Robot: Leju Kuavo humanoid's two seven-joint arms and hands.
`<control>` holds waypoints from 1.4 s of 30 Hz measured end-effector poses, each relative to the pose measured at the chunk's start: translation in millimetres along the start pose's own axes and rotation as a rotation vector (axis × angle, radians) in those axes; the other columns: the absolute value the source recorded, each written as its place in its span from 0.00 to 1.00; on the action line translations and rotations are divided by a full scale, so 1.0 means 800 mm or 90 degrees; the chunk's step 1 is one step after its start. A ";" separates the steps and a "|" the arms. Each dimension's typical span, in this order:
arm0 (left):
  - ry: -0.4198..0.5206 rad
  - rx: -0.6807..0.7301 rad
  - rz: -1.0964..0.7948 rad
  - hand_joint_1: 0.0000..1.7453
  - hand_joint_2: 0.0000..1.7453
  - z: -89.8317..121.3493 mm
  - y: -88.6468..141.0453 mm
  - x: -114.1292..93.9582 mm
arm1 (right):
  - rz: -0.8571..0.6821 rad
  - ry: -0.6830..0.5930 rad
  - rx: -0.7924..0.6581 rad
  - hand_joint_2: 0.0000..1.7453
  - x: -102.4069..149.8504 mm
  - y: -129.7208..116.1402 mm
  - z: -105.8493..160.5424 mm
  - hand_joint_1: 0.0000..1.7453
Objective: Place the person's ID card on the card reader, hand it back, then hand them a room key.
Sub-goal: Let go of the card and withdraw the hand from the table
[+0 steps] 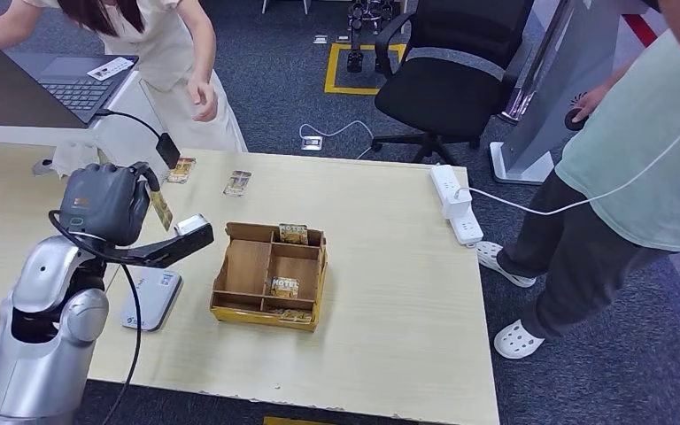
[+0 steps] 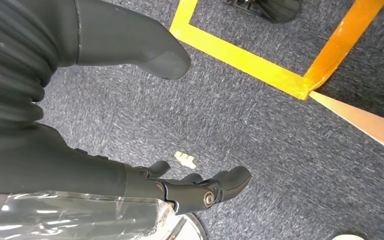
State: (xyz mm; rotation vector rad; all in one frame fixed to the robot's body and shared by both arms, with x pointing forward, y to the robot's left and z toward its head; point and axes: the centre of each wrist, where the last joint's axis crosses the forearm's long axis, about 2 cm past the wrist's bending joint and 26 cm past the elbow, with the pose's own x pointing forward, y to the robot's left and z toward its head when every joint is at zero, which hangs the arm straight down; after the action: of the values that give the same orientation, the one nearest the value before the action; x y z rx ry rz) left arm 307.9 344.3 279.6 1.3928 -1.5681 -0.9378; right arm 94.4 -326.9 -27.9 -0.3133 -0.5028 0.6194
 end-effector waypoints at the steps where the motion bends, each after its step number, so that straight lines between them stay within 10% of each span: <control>1: 0.014 0.011 -0.006 1.00 1.00 -0.006 0.002 0.001 | 0.004 -0.001 0.003 1.00 0.001 0.000 0.000 0.00; 11: 0.111 0.067 -0.050 0.99 1.00 -0.053 0.017 0.009 | 0.045 -0.009 0.025 1.00 -0.004 0.001 -0.002 0.00; 31: 0.153 0.089 -0.039 0.85 1.00 -0.059 0.018 0.012 | 0.040 -0.005 0.031 1.00 -0.008 0.002 -0.001 0.00; 33: 0.154 0.091 -0.038 0.57 1.00 -0.059 0.018 0.012 | 0.040 -0.005 0.031 1.00 -0.008 0.002 -0.001 0.00; 35: 0.155 0.091 -0.038 0.65 1.00 -0.059 0.018 0.013 | 0.040 -0.005 0.031 1.00 -0.008 0.002 -0.001 0.00; 37: 0.155 0.092 -0.037 0.50 1.00 -0.059 0.018 0.013 | 0.040 -0.005 0.031 1.00 -0.008 0.002 -0.001 0.00; 39: 0.153 0.089 -0.036 0.00 1.00 -0.059 0.018 0.012 | 0.040 -0.005 0.031 1.00 -0.008 0.002 -0.001 0.00; 42: 0.152 0.085 -0.036 0.00 1.00 -0.058 0.017 0.011 | 0.041 -0.004 0.031 1.00 -0.008 0.002 -0.001 0.00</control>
State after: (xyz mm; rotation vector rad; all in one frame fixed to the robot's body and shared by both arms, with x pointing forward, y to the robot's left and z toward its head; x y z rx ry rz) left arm 345.3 336.8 311.4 1.5880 -1.4379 -0.6798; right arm 89.7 -329.7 -31.8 -0.2814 -0.4850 0.6941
